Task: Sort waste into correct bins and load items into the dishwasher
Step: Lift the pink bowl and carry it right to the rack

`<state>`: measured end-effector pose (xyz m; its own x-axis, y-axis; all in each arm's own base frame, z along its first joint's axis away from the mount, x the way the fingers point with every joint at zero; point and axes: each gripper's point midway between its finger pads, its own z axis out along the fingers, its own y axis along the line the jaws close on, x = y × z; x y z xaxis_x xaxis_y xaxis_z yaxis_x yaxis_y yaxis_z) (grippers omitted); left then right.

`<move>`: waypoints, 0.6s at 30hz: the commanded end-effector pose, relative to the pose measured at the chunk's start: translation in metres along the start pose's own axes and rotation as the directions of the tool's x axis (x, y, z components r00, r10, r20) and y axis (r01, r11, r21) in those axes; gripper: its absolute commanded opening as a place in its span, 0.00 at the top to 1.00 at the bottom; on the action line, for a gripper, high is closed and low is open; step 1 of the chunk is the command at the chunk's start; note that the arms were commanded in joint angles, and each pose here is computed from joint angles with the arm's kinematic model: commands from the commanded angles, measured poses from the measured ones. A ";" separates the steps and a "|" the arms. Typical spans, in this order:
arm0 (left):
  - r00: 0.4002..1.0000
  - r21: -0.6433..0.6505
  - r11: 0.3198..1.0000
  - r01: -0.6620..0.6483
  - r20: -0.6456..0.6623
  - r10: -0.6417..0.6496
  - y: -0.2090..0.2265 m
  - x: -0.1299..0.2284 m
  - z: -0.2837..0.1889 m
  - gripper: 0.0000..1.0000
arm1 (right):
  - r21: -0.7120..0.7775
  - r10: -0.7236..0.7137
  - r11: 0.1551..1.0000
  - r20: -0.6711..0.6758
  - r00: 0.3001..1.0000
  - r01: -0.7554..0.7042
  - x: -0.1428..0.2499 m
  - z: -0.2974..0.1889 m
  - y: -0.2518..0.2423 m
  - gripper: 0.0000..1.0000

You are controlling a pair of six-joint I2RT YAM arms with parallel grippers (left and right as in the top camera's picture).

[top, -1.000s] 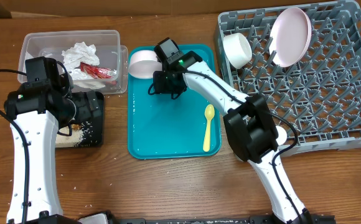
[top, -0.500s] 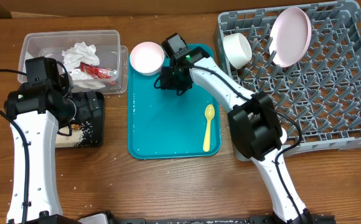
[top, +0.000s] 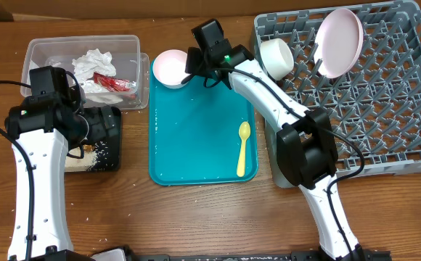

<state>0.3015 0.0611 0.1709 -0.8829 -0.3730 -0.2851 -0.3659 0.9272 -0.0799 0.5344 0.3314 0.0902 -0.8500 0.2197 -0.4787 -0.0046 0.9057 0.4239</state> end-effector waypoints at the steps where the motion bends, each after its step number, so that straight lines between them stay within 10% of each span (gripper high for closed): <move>1: 1.000 0.009 1.000 -0.017 -0.005 0.017 0.000 0.000 0.002 0.00 | 0.058 0.043 0.997 0.024 0.999 -0.044 0.002 0.016 -0.013 0.53; 18: 1.000 0.009 1.000 -0.017 -0.005 0.017 0.000 0.000 0.002 0.00 | 0.048 0.019 0.999 -0.041 0.999 -0.017 0.023 0.043 -0.021 0.65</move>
<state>0.3014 0.0610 0.1709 -0.8830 -0.3731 -0.2847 -0.3658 0.9272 -0.0802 0.5373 0.3287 0.0439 -0.8651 0.2346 -0.4434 0.0460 0.9173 0.3955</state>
